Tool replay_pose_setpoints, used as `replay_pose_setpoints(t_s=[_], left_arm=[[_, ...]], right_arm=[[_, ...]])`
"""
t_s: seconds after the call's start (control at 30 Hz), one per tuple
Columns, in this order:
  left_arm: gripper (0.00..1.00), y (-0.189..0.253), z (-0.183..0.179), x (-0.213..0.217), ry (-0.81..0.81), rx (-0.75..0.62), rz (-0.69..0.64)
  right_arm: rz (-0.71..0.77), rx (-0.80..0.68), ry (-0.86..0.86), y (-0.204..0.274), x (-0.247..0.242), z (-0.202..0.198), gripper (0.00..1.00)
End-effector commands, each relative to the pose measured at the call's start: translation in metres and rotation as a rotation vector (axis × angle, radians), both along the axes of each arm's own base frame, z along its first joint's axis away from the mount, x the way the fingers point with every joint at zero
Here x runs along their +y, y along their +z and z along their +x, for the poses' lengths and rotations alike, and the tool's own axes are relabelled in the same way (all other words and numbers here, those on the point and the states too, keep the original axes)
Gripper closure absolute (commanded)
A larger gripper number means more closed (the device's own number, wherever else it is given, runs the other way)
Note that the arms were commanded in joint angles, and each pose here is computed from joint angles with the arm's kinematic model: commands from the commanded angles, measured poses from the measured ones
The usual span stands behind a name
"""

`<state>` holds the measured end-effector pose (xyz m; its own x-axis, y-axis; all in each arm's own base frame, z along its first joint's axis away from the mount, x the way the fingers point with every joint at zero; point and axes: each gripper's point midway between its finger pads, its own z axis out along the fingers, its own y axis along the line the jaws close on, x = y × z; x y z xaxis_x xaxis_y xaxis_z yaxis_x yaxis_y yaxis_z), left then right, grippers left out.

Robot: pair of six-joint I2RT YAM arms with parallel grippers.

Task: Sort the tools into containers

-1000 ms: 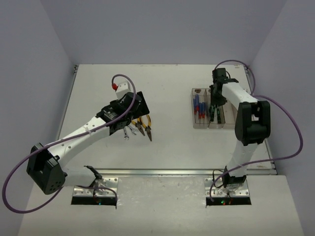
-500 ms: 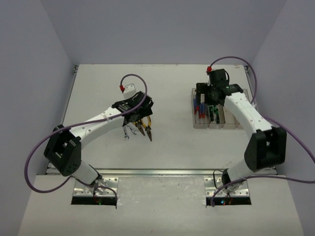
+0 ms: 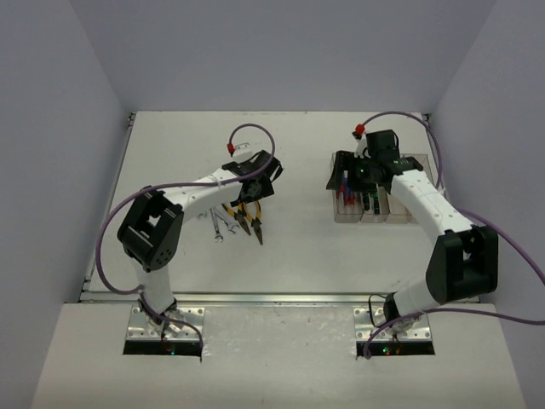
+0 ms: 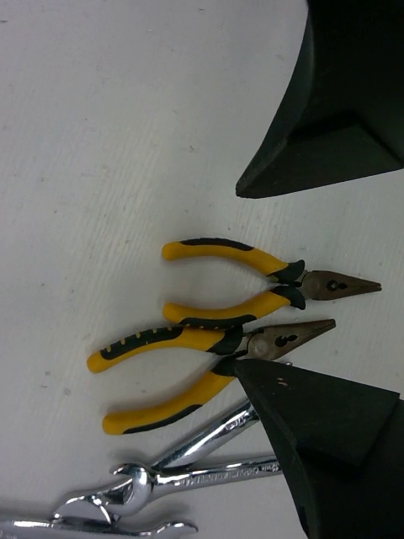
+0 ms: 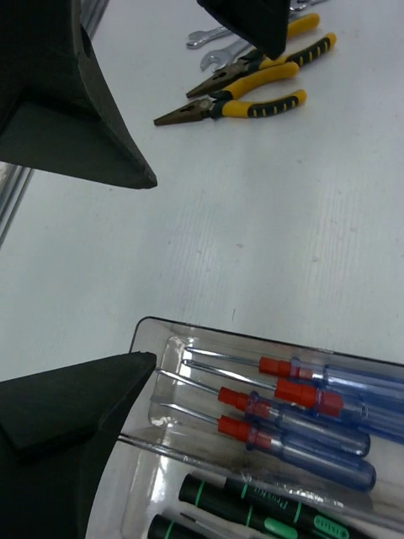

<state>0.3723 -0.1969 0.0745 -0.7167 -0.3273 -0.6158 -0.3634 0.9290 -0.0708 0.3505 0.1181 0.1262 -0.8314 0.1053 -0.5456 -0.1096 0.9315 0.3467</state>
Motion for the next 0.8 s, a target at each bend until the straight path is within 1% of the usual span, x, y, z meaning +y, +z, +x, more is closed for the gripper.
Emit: replay_pose_setpoints(t_s=[0.0, 0.03, 0.1, 0.17, 0.23, 0.27, 0.3, 0.33, 0.43, 0.47, 0.6, 0.63, 0.67, 0.7, 0.77], left_arm=[[0.35, -0.003, 0.020, -0.024, -0.089, 0.006, -0.045], [0.39, -0.006, 0.022, -0.028, -0.104, 0.013, -0.050], [0.43, -0.017, 0.024, -0.033, -0.125, 0.038, -0.047], [0.49, -0.029, 0.024, -0.037, -0.139, 0.068, -0.042], [0.50, -0.037, 0.023, -0.036, -0.136, 0.087, -0.035], [0.58, -0.044, 0.022, -0.036, -0.137, 0.099, -0.028], [0.61, -0.048, 0.021, -0.035, -0.134, 0.110, -0.021], [0.63, -0.053, 0.020, -0.033, -0.132, 0.122, -0.012], [0.63, -0.073, 0.014, -0.032, -0.139, 0.175, 0.012], [0.66, -0.081, 0.011, -0.031, -0.141, 0.195, 0.019], [0.92, -0.098, 0.004, -0.032, -0.158, 0.243, 0.017], [0.97, -0.100, 0.002, -0.034, -0.169, 0.249, 0.006], [1.00, -0.099, 0.002, -0.037, -0.177, 0.249, -0.005], [1.00, -0.096, 0.003, -0.040, -0.182, 0.235, -0.021], [1.00, -0.082, 0.006, -0.044, -0.191, 0.192, -0.061]], right_arm=[[0.066, -0.069, 0.038, 0.018, 0.012, 0.001, 0.26], [0.070, -0.070, 0.041, 0.019, 0.012, 0.000, 0.28], [0.074, -0.067, 0.048, 0.018, 0.013, -0.001, 0.29], [0.080, -0.065, 0.057, 0.018, 0.015, -0.002, 0.29], [0.087, -0.068, 0.066, 0.019, 0.016, -0.003, 0.29], [0.090, -0.070, 0.068, 0.020, 0.017, -0.004, 0.28], [0.096, -0.072, 0.074, 0.021, 0.018, -0.004, 0.28], [0.102, -0.072, 0.080, 0.022, 0.019, -0.005, 0.28], [0.127, -0.078, 0.101, 0.026, 0.024, -0.008, 0.28], [0.135, -0.080, 0.105, 0.028, 0.025, -0.009, 0.28], [0.180, -0.095, 0.136, 0.037, 0.033, -0.014, 0.28], [0.195, -0.101, 0.148, 0.039, 0.035, -0.016, 0.28], [0.210, -0.107, 0.161, 0.042, 0.038, -0.018, 0.28], [0.234, -0.113, 0.180, 0.044, 0.042, -0.021, 0.26], [0.283, -0.132, 0.218, 0.047, 0.049, -0.028, 0.18]])
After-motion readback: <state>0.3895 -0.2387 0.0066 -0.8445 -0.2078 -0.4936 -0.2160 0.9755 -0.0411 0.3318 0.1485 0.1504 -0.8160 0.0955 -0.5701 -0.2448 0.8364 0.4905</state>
